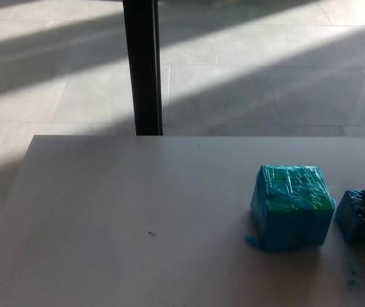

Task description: The robot uses its right hand to pick up the small cube kept on the middle on the desk and place it on the bigger cube kept next to it

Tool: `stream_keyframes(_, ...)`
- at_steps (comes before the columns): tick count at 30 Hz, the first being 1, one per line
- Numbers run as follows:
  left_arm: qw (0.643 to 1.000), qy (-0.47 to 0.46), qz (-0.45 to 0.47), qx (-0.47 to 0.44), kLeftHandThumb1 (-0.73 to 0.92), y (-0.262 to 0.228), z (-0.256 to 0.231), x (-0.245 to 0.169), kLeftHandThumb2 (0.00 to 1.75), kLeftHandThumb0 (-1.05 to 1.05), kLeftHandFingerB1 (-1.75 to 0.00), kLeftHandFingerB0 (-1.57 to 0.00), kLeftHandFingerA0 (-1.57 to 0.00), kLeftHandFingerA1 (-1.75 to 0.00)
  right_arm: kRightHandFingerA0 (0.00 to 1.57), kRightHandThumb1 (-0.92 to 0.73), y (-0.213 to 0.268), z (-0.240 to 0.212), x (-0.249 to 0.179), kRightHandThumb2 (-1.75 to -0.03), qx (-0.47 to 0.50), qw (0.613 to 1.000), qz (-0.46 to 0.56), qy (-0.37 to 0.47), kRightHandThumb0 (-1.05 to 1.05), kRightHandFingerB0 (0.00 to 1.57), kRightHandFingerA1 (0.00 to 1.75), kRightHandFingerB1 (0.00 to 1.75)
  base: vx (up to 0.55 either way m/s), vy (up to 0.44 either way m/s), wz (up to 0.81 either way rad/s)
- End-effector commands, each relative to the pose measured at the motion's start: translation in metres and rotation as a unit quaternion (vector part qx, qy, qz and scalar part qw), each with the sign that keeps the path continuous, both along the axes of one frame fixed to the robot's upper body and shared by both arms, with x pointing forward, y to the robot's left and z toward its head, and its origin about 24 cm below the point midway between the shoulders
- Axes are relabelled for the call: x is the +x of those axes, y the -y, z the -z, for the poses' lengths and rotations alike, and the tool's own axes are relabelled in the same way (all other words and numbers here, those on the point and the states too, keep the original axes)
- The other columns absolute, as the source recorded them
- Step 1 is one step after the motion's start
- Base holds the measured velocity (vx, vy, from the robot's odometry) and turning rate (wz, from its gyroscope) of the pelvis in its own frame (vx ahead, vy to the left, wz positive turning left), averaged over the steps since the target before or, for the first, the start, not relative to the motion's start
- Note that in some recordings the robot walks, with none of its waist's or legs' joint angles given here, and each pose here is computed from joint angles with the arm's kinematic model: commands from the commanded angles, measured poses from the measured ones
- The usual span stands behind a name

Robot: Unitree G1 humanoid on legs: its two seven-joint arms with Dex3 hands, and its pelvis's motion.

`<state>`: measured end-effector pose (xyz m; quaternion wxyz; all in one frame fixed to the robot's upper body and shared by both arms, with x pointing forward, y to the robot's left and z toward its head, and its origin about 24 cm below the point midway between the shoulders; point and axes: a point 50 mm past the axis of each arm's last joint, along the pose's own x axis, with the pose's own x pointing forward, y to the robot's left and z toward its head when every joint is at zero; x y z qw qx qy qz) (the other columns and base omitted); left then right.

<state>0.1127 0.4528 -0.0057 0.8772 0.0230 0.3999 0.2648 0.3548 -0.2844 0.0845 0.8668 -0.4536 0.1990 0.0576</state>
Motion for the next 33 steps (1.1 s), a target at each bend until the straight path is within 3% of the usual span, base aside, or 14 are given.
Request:
stream_keyframes(1,1.000,0.005,-0.014,0.006,0.77,-0.004,-0.005,0.000,1.22,-0.93,-0.48,-0.25,-0.32,-0.59,0.00,-0.55,-0.004,0.011,-0.003,-0.88,-0.002,1.000,-0.015,-0.019,-0.95,0.11,0.00,0.00,0.00,0.000,0.00)
stream_keyframes(2,1.000,0.006,-0.014,0.005,0.83,-0.004,-0.005,0.000,0.81,-0.99,-0.41,-0.31,-0.35,-0.53,0.00,-0.55,-0.005,0.012,-0.003,-0.86,-0.002,1.000,-0.018,-0.026,-0.94,0.10,0.00,0.00,0.00,0.000,0.00)
stream_keyframes(5,1.000,0.009,-0.014,0.005,0.92,-0.005,-0.006,0.001,0.71,-0.95,-0.38,-0.34,-0.22,-0.47,0.00,-0.51,-0.008,0.017,-0.003,-0.83,-0.005,0.999,-0.026,-0.047,-0.89,0.00,0.04,0.00,0.00,0.000,0.00)
stream_keyframes(6,1.000,0.008,-0.009,0.008,0.77,-0.005,-0.007,0.002,1.21,-0.94,-0.49,-0.28,-0.26,-0.58,0.00,-0.51,-0.010,0.019,-0.003,-0.83,-0.007,0.998,-0.028,-0.055,-0.89,0.00,0.03,0.00,0.00,0.000,0.00)
stream_keyframes(8,1.000,0.008,-0.005,0.012,0.77,-0.005,-0.008,0.003,1.21,-0.94,-0.50,-0.30,-0.24,-0.56,0.00,-0.53,-0.013,0.021,-0.002,-0.84,-0.007,0.998,-0.031,-0.060,-0.92,0.00,0.00,0.00,0.00,0.000,0.00)
stream_keyframes(9,1.000,0.012,-0.008,0.009,0.92,-0.005,-0.008,0.002,0.75,-0.96,-0.39,-0.34,-0.30,-0.50,0.00,-0.53,-0.015,0.023,-0.002,-0.83,-0.006,0.997,-0.033,-0.062,-0.91,0.00,0.00,0.00,0.00,0.000,0.00)
stream_keyframes(10,1.000,0.013,-0.010,0.009,0.77,-0.005,-0.008,0.002,1.21,-0.94,-0.50,-0.29,-0.28,-0.57,0.00,-0.53,-0.016,0.023,-0.001,-0.83,-0.007,0.997,-0.034,-0.064,-0.90,0.00,0.00,0.01,0.00,0.000,0.00)
stream_keyframes(18,1.000,0.012,-0.009,0.013,0.74,-0.005,-0.008,0.003,1.20,-0.90,-0.46,-0.21,-0.36,-0.61,0.00,-0.39,-0.021,0.024,0.003,-0.73,-0.039,0.995,-0.042,-0.076,-0.76,0.02,0.00,0.13,0.00,0.000,0.00)
stream_keyframes(19,1.000,0.013,-0.011,0.013,0.92,-0.005,-0.008,0.003,0.71,-0.95,-0.39,-0.34,-0.35,-0.52,0.00,-0.46,-0.020,0.024,0.003,-0.81,-0.046,0.995,-0.043,-0.081,-0.78,0.00,0.09,0.10,0.00,0.000,0.00)
stream_keyframes(21,1.000,0.012,-0.013,0.012,0.74,-0.005,-0.007,0.003,1.20,-0.91,-0.47,-0.22,-0.36,-0.61,0.00,-0.44,-0.019,0.024,0.003,-0.80,-0.080,0.991,-0.048,-0.097,-0.73,0.00,0.28,0.11,0.00,0.000,0.00)
stream_keyframes(25,1.000,0.013,-0.006,0.014,0.92,-0.004,-0.008,0.003,0.75,-0.95,-0.40,-0.35,-0.25,-0.51,0.08,-0.38,-0.016,0.026,0.001,-0.73,-0.154,0.978,-0.078,-0.117,-0.63,0.00,0.52,0.09,0.00,0.000,0.00)
stream_keyframes(26,1.000,0.007,0.000,0.022,0.78,-0.004,-0.009,0.003,1.22,-0.93,-0.51,-0.31,-0.24,-0.55,0.17,-0.37,-0.015,0.029,-0.001,-0.72,-0.184,0.971,-0.089,-0.122,-0.61,0.00,0.56,0.07,0.00,0.000,0.00)
stream_keyframes(30,1.000,0.013,-0.004,0.019,0.92,-0.005,-0.010,0.006,0.72,-0.96,-0.39,-0.36,-0.28,-0.50,0.73,-0.35,-0.015,0.036,-0.004,-0.69,-0.210,0.970,-0.075,-0.099,-0.41,0.03,0.85,0.30,0.00,0.000,0.00)
stream_keyframes(33,1.000,0.010,-0.005,0.020,0.76,-0.005,-0.011,0.007,1.21,-0.93,-0.52,-0.34,-0.23,-0.54,0.74,-0.50,-0.017,0.044,-0.009,-0.56,-0.237,0.968,-0.076,-0.039,-0.40,0.15,1.13,0.31,0.00,0.000,0.00)
